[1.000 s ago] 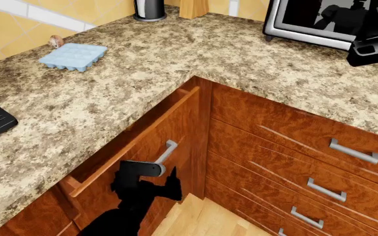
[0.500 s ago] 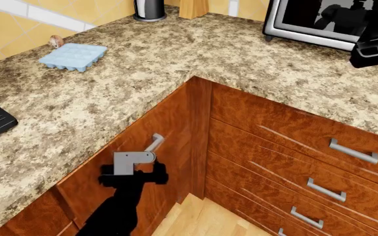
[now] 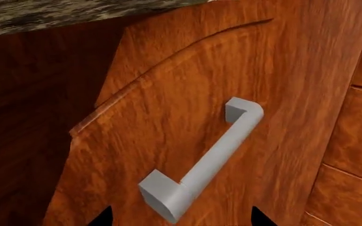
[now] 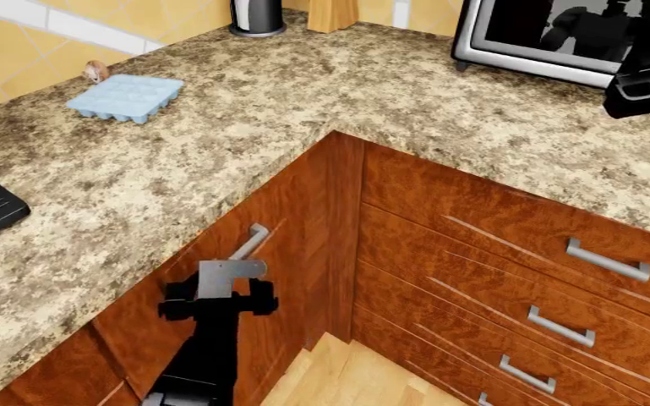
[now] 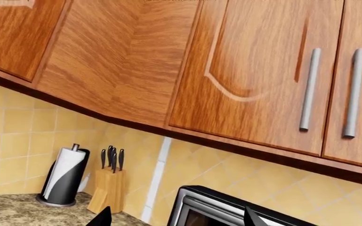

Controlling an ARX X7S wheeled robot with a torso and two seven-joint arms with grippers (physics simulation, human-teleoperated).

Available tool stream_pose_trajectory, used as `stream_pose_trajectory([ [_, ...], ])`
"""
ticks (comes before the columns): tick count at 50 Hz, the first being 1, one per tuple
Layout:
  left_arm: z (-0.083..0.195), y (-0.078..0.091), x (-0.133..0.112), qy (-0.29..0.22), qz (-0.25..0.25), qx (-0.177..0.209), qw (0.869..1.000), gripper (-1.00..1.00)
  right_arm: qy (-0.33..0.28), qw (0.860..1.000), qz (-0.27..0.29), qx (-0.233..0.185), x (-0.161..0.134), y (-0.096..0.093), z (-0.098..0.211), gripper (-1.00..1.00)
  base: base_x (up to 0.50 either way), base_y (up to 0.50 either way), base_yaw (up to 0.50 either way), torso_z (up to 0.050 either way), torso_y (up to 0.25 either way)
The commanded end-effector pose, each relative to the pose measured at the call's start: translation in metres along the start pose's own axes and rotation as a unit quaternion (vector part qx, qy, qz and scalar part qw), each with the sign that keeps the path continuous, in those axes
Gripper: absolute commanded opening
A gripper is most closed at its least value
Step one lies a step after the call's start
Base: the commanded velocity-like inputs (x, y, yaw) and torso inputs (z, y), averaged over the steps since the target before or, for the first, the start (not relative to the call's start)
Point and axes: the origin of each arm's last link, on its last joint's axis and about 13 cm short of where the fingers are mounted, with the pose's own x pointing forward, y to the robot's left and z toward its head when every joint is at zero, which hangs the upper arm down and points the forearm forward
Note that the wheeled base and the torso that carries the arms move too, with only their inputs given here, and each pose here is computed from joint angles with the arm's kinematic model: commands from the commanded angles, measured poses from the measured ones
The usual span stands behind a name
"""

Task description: Close the right drawer.

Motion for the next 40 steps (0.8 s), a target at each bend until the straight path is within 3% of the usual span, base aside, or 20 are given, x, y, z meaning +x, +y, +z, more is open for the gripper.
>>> stream_pose_trajectory([
  [1, 0.0, 0.018, 0.006, 0.017, 0.089, -0.011, 0.996, 1.0, 0.0, 1.0, 0.002, 0.001, -0.001, 0.0, 0.001, 1.0, 0.0, 0.0, 0.0, 0.0, 0.0],
  [23, 0.024, 0.04, 0.019, 0.011, 0.171, -0.013, 0.985, 1.0, -0.001, 1.0, 0.008, 0.001, 0.0, 0.002, 0.003, 1.0, 0.0, 0.0, 0.0, 0.0, 0.0],
  [32, 0.025, 0.044, 0.02, 0.013, 0.188, -0.009, 0.982, 1.0, -0.002, 1.0, 0.009, 0.001, -0.001, 0.002, 0.004, 1.0, 0.0, 0.0, 0.0, 0.0, 0.001],
  [40, 0.024, 0.041, 0.019, 0.013, 0.174, -0.012, 0.985, 1.0, -0.002, 1.0, 0.009, 0.002, -0.001, 0.002, 0.003, 1.0, 0.01, 0.0, 0.01, 0.0, 0.001],
])
